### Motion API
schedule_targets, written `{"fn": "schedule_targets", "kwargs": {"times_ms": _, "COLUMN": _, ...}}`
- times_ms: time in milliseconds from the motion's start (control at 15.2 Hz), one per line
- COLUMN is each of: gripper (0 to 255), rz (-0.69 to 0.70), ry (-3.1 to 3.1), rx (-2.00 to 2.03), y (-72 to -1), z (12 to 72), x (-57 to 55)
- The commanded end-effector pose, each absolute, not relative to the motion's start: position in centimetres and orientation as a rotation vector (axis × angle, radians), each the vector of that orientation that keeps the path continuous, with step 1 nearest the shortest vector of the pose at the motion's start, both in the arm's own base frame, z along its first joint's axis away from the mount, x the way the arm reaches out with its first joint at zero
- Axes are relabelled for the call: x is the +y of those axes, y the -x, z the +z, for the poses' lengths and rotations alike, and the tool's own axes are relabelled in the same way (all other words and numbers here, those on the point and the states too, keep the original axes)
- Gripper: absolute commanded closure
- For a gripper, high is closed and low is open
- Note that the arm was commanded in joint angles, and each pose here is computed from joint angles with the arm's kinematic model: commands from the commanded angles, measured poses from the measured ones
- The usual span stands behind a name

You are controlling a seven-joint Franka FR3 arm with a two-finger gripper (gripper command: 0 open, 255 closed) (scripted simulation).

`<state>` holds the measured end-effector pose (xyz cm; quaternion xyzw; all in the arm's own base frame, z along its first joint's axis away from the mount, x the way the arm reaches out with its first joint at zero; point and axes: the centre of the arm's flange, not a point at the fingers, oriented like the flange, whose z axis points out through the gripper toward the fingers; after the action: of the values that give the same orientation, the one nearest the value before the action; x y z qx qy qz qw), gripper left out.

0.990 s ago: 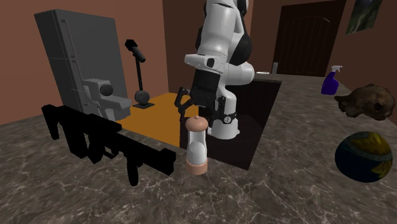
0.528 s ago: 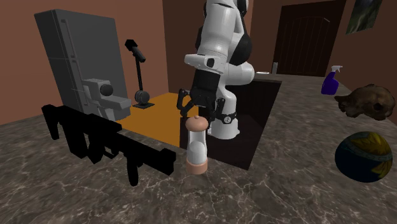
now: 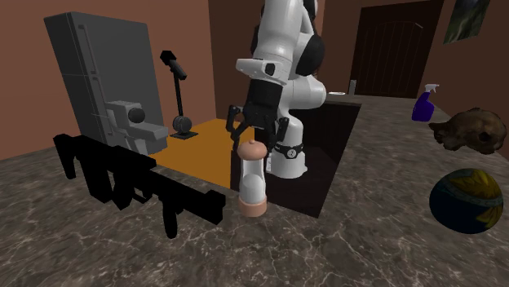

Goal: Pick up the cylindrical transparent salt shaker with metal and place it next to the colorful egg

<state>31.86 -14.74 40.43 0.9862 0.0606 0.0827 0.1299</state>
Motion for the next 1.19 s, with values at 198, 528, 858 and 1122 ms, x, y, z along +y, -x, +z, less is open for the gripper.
{"fn": "schedule_targets", "kwargs": {"times_ms": 198, "gripper": 255, "rz": 0.24, "ry": -2.866, "rx": 0.176, "y": -31.9, "z": 43.1, "x": -14.7}}
{"fn": "schedule_targets", "kwargs": {"times_ms": 528, "gripper": 255, "rz": 0.24, "ry": -2.866, "rx": 0.176, "y": -31.9, "z": 45.7, "x": -14.7}}
{"fn": "schedule_targets", "kwargs": {"times_ms": 858, "gripper": 255, "rz": 0.24, "ry": -2.866, "rx": 0.176, "y": -31.9, "z": 48.4, "x": -14.7}}
{"fn": "schedule_targets", "kwargs": {"times_ms": 1122, "gripper": 255, "rz": 0.24, "ry": -2.866, "rx": 0.176, "y": -31.9, "z": 50.5, "x": -14.7}}
